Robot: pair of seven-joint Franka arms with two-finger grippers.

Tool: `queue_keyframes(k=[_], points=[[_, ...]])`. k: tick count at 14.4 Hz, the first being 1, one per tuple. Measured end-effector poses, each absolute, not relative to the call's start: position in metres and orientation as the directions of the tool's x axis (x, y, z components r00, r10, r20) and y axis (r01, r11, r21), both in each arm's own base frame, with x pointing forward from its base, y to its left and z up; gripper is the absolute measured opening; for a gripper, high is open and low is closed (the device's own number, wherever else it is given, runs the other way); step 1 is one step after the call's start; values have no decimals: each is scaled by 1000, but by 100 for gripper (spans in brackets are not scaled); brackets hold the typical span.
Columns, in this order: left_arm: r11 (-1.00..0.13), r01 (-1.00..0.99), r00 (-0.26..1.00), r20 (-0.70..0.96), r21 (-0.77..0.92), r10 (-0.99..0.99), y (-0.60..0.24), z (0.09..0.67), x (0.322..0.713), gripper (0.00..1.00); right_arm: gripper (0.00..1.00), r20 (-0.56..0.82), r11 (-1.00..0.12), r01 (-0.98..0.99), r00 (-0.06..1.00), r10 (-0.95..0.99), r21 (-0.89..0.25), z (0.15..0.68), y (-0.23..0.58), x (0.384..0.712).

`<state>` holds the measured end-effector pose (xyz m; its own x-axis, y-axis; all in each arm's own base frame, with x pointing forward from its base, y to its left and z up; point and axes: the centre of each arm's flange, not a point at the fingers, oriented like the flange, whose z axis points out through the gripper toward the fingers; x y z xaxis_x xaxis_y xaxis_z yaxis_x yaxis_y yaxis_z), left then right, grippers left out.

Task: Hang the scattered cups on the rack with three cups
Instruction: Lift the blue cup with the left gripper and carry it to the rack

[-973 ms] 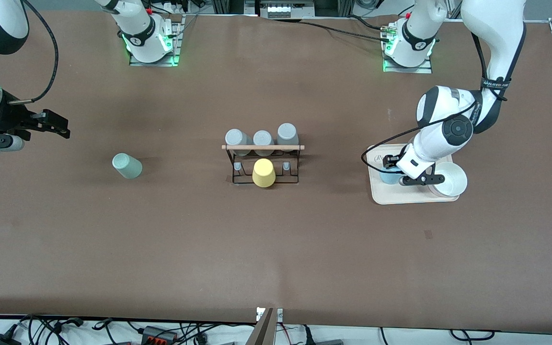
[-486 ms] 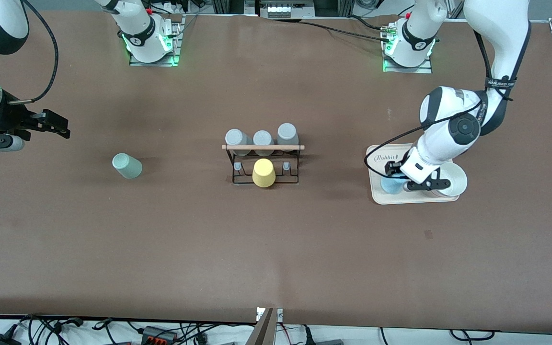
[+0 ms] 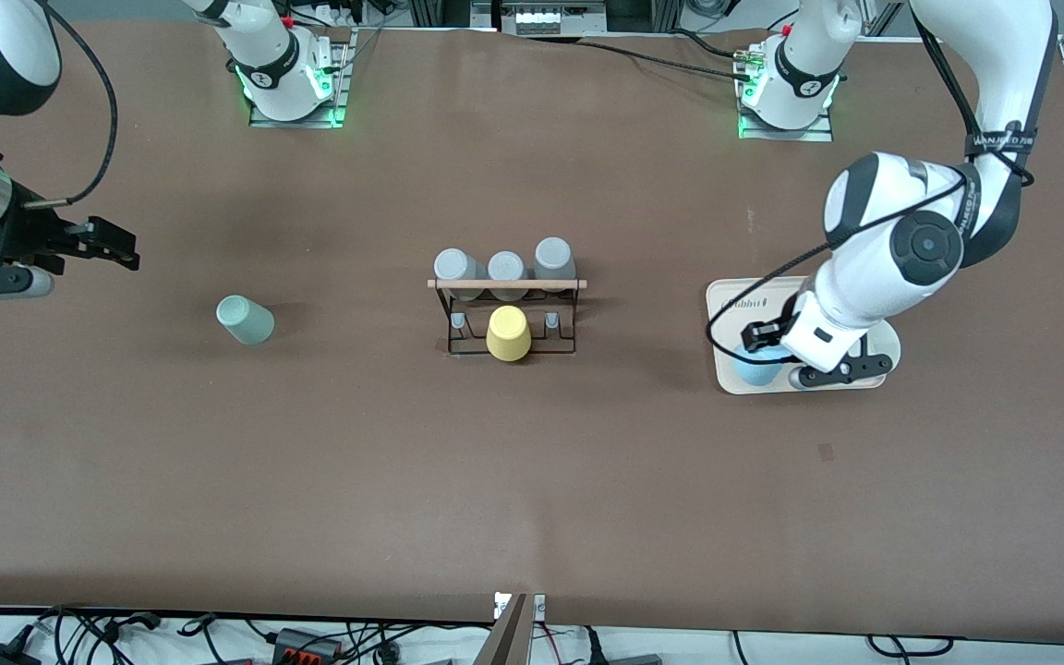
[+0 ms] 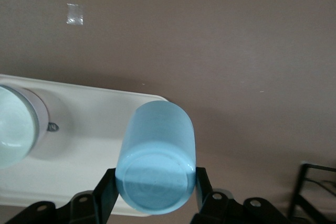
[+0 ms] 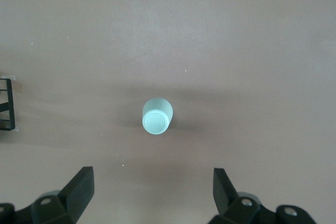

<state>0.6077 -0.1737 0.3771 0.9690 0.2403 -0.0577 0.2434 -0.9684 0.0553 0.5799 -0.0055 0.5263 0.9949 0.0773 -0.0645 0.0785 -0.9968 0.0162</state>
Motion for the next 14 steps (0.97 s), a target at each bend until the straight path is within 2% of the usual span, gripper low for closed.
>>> queue_keyframes(k=[7,14], points=[[-923,384,921,-85,36,380,-300,419,600,64,100,-79,-997,73,994,71,16,504,-9,591],[-884,465,884,-81,50,461,-405,416,588,64,100,-123,-997,75,990,72,13,475,-9,600]])
